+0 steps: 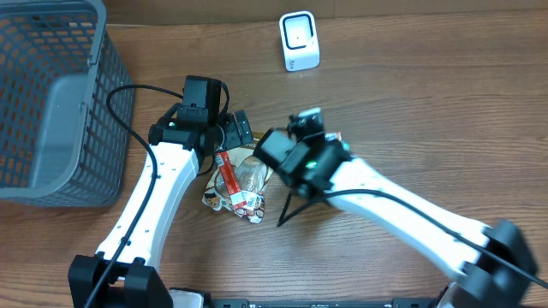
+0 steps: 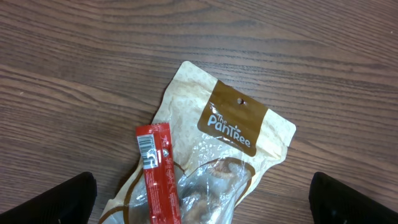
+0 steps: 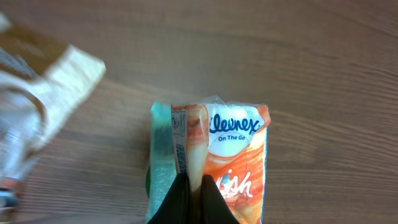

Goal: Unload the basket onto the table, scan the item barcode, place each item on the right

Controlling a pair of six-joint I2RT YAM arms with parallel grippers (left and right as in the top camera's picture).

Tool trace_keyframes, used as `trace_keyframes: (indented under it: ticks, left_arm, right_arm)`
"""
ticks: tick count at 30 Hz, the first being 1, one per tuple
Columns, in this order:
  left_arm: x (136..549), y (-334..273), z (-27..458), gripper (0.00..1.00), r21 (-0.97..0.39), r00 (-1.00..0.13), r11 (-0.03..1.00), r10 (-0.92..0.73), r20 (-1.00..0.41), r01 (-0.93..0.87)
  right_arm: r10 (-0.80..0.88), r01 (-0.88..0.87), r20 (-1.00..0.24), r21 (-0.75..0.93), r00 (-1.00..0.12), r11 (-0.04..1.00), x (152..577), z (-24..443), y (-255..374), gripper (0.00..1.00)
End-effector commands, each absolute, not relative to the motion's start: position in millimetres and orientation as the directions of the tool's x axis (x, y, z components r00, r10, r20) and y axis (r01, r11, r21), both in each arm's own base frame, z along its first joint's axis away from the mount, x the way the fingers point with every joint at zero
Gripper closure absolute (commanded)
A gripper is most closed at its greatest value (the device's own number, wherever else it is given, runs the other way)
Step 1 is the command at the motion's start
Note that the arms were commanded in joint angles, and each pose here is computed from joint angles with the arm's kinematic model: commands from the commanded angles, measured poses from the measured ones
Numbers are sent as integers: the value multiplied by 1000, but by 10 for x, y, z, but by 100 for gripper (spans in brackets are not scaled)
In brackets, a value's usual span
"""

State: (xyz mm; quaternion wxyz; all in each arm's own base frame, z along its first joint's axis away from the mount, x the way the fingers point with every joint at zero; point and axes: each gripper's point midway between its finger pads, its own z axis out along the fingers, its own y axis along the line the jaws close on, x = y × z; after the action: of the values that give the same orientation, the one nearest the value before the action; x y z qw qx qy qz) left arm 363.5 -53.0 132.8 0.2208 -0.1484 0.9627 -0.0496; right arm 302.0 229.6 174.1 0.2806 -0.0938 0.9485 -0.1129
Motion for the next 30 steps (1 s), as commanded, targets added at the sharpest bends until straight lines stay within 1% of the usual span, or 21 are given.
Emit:
trace_keyframes:
  ticks: [1,6,10,15,20,25,30]
  left_arm:
    - [3678,-506,1424,0,-152,-850,957,-290,-440,-247]
    - [3677,-506,1426,0,-152,-850,957,-290,-440,-247]
    - [3677,-506,1426,0,-152,-850,957,-290,-440,-247]
    - [3677,-506,1426,0,-152,-850,957,-290,-440,-247]
    - [3678,-506,1426,0,-152,-850,957,-290,-441,-247]
    - [3678,-506,1426,0,-152,-850,957,-289,-441,-247]
    - [3677,-506,1426,0,-152,-850,957,-290,-440,-247]
  right_arm:
    - [-148,-106,-563,-107,-813,989,3106,2230,2120,96]
    - [-105,-163,-459,89,-882,983,3252,2214,1843,96]
    - [-50,-175,-374,308,-926,935,3392,2132,1593,96]
    - [24,-163,-346,502,-938,849,3518,1973,1220,96]
    - [113,-98,-320,574,-941,813,3539,1560,887,96]
    - [136,-144,-353,660,-926,737,3495,1203,922,96]
    - [161,-126,-336,690,-928,713,3351,867,969,96]
